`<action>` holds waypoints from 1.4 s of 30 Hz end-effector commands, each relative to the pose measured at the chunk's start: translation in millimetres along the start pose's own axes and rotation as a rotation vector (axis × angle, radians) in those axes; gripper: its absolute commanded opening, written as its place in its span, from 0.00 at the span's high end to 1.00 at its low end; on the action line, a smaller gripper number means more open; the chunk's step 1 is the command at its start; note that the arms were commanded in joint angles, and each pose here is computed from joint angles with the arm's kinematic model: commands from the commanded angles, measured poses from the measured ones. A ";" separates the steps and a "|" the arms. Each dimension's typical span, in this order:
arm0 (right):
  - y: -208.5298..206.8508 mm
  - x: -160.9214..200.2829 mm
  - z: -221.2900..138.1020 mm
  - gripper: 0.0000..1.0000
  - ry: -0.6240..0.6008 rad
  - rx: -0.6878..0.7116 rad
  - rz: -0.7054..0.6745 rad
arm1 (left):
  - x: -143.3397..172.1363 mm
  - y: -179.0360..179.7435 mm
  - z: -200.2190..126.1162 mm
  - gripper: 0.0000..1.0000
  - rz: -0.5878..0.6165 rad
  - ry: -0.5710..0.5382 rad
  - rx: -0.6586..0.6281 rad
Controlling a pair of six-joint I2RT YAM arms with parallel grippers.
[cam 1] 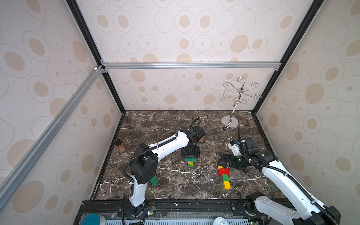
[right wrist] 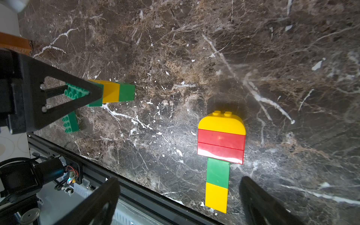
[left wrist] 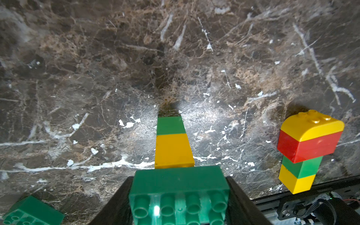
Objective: Assemble an ice cream with lego
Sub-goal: Assemble the lego brick with the lego brick.
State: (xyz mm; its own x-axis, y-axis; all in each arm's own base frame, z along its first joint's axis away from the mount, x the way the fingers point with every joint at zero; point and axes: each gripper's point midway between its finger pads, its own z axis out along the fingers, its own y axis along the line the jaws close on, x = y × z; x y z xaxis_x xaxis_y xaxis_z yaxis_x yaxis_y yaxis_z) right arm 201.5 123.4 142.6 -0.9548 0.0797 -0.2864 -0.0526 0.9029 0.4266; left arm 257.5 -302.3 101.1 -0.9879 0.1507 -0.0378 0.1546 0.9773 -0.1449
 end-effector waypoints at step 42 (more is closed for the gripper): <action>-1.1 -7.4 -2.6 0.02 -0.009 0.014 -0.012 | 47.1 13.3 53.4 0.61 -0.060 0.120 -0.136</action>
State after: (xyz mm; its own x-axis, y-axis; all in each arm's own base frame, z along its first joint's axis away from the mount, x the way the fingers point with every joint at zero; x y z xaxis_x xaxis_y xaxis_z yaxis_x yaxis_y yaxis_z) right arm 203.0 123.5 138.6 -0.9591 0.0711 -0.2741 -0.0523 0.9068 0.4182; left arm 254.3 -302.0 93.7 -0.9927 0.0701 -0.0981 0.0811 0.9904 -0.1120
